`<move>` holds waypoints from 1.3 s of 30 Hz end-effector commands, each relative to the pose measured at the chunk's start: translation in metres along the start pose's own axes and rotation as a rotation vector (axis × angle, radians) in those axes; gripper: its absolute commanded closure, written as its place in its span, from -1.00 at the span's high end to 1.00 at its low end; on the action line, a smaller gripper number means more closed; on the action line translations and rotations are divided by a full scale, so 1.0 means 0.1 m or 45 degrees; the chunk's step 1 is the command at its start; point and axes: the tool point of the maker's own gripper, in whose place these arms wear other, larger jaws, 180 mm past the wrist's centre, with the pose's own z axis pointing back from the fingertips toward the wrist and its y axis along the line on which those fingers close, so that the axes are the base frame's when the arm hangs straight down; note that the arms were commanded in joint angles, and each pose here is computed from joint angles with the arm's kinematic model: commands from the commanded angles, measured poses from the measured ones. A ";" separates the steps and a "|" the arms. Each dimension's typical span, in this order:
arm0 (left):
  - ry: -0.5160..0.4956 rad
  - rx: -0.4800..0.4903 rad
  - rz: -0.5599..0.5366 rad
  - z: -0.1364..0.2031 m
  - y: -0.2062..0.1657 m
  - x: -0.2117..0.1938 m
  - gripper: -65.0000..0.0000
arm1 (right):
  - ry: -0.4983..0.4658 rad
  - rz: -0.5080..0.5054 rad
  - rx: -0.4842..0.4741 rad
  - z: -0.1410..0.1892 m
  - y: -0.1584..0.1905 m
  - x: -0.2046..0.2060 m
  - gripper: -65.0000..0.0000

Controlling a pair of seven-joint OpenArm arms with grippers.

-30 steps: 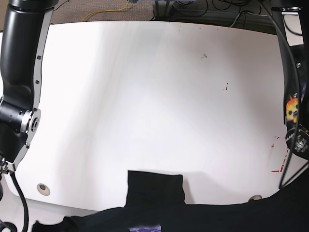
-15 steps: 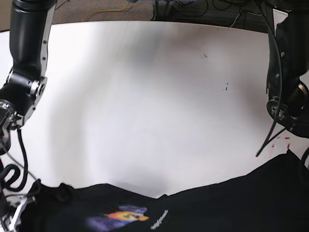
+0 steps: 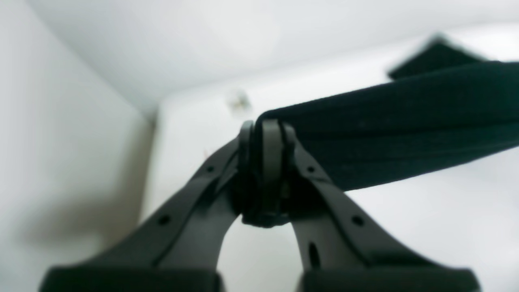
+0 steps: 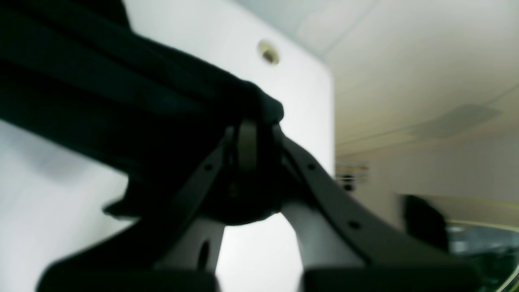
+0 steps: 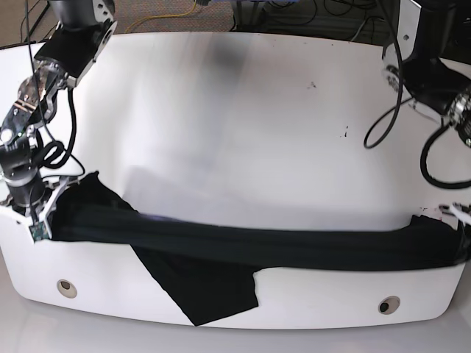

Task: Layout the t-shirt on the table in an organized manner, then fold the t-shirt properly
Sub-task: 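Lift the shirt hem with both grippers and flip it over, then lay the shirt down with both grippers, logo side facing the table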

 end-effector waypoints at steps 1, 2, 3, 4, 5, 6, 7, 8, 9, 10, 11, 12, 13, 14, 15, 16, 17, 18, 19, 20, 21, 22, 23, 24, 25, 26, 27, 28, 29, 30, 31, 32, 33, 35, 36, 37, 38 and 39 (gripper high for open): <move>0.045 0.072 -0.002 0.14 0.16 -0.17 -1.00 | 0.077 0.013 -0.055 0.06 -0.06 -0.22 -0.95; 0.083 0.063 0.024 0.18 0.15 -0.35 -1.00 | 0.098 0.005 -0.028 0.06 0.03 -0.34 -0.95; 0.110 0.057 0.036 0.21 0.14 -0.45 -1.00 | 0.103 0.002 -0.013 0.07 0.08 -0.39 -0.95; 0.142 0.053 0.052 0.25 0.13 -0.58 -1.00 | 0.113 -0.004 0.005 0.08 0.14 -0.46 -0.95; 0.165 0.050 0.062 0.27 0.13 -0.67 -1.00 | 0.121 -0.009 0.018 0.08 0.19 -0.51 -0.95; 0.195 0.045 0.076 0.31 0.12 -0.78 -1.00 | 0.135 -0.011 0.039 0.09 0.26 -0.58 -0.95; 0.212 0.042 0.084 0.34 0.11 -0.85 -1.00 | 0.144 -0.013 0.053 0.10 0.32 -0.63 -0.95; 0.240 0.036 0.094 0.38 0.10 -0.95 -1.00 | 0.153 -0.017 0.073 0.11 0.39 -0.69 -0.95; 0.256 0.032 0.098 0.40 0.09 -1.00 -1.00 | 0.160 -0.017 0.082 0.12 0.42 -0.72 -0.95; 0.294 0.024 0.109 0.45 0.07 -1.13 -1.00 | 0.173 -0.022 0.106 0.14 0.50 -0.79 -0.95; 0.304 0.022 0.112 0.47 0.07 -1.16 -1.00 | 0.177 -0.023 0.113 0.14 0.52 -0.81 -0.95; 0.332 0.017 0.119 0.51 0.05 -1.25 -1.00 | 0.193 -0.024 0.132 0.16 0.58 -0.89 -0.95; 0.368 0.010 0.126 0.55 0.03 -1.36 -1.00 | 0.207 -0.028 0.148 0.18 0.64 -0.94 -0.96; 0.381 0.009 0.129 0.57 0.02 -1.40 -1.00 | 0.211 -0.029 0.155 0.19 0.66 -0.97 -0.96; 0.401 0.002 0.134 0.61 0.00 -1.48 -1.00 | 0.224 -0.035 0.173 0.20 0.73 -1.02 -0.96; 0.413 -0.003 0.136 0.63 -0.02 -1.53 -1.00 | 0.230 -0.037 0.180 0.21 0.75 -1.05 -0.96; 0.421 -0.007 0.136 0.66 -0.04 -1.58 -1.00 | 0.241 -0.042 0.193 0.23 0.80 -1.10 -0.96; 0.429 -0.010 0.136 0.68 -0.05 -1.61 -1.00 | 0.247 -0.043 0.200 0.24 0.82 -1.12 -0.96; 0.432 -0.015 0.137 0.70 -0.07 -1.65 -1.00 | 0.257 -0.043 0.207 0.26 0.85 -1.16 -0.96; 0.438 -0.018 0.138 0.72 -0.08 -1.69 -1.00 | 0.265 -0.043 0.212 0.27 0.87 -1.18 -0.96; 0.439 -0.022 0.138 0.75 -0.10 -1.73 -1.00 | 0.275 -0.045 0.220 0.28 0.90 -1.22 -0.96; 0.441 -0.025 0.139 0.77 -0.11 -1.75 -1.00 | 0.280 -0.047 0.226 0.29 0.91 -1.24 -0.96; 0.441 -0.029 0.141 0.79 -0.12 -1.78 -1.00 | 0.288 -0.046 0.233 0.30 0.93 -1.26 -0.96; 0.445 -0.032 0.142 0.81 -0.13 -1.81 -1.00 | 0.293 -0.045 0.236 0.31 0.94 -1.28 -0.96; 0.448 -0.036 0.143 0.83 -0.14 -1.84 -1.00 | 0.305 -0.042 0.242 0.33 0.95 -1.32 -0.96; 0.458 -0.037 0.144 0.85 -0.15 -1.87 -1.00 | 0.310 -0.041 0.245 0.33 0.96 -1.33 -0.96; 0.473 -0.037 0.145 0.87 -0.15 -1.91 -1.00 | 0.319 -0.039 0.249 0.35 0.97 -1.36 -0.96; 0.486 -0.038 0.148 0.89 -0.16 -1.94 -1.00 | 0.325 -0.039 0.253 0.35 0.98 -1.38 -0.96; 0.494 -0.038 0.148 0.90 -0.16 -1.96 -1.00 | 0.327 -0.040 0.254 0.35 0.99 -1.38 -0.96; 0.511 -0.041 0.149 0.93 -0.17 -2.00 -1.00 | 0.339 -0.044 0.264 0.37 1.03 -1.42 -0.96; 0.519 -0.043 0.151 0.94 -0.18 -2.02 -1.00 | 0.340 -0.049 0.268 0.38 1.04 -1.43 -0.96; 0.539 -0.046 0.150 0.97 -0.19 -2.07 -1.00 | 0.352 -0.053 0.273 0.39 1.07 -1.46 -0.96; 0.553 -0.049 0.153 0.99 -0.21 -2.10 -1.00 | 0.358 -0.057 0.278 0.40 1.10 -1.48 -0.96; 0.580 -0.055 0.159 1.04 -0.23 -2.17 -1.00 | 0.372 -0.060 0.288 0.43 1.13 -1.52 -0.96; 0.589 -0.058 0.167 1.05 -0.25 -2.20 -1.00 | 0.379 -0.062 0.293 0.44 1.15 -1.54 -0.96; 0.601 -0.060 0.178 1.07 -0.27 -2.24 -1.00 | 0.384 -0.060 0.295 0.45 1.15 -1.55 -0.96; 0.608 -0.063 0.188 1.09 -0.30 -2.27 -1.00 | 0.389 -0.061 0.299 0.46 1.17 -1.57 -0.96; 0.617 -0.067 0.196 1.10 -0.32 -2.30 -1.00 | 0.394 -0.063 0.306 0.47 1.18 -1.59 -0.96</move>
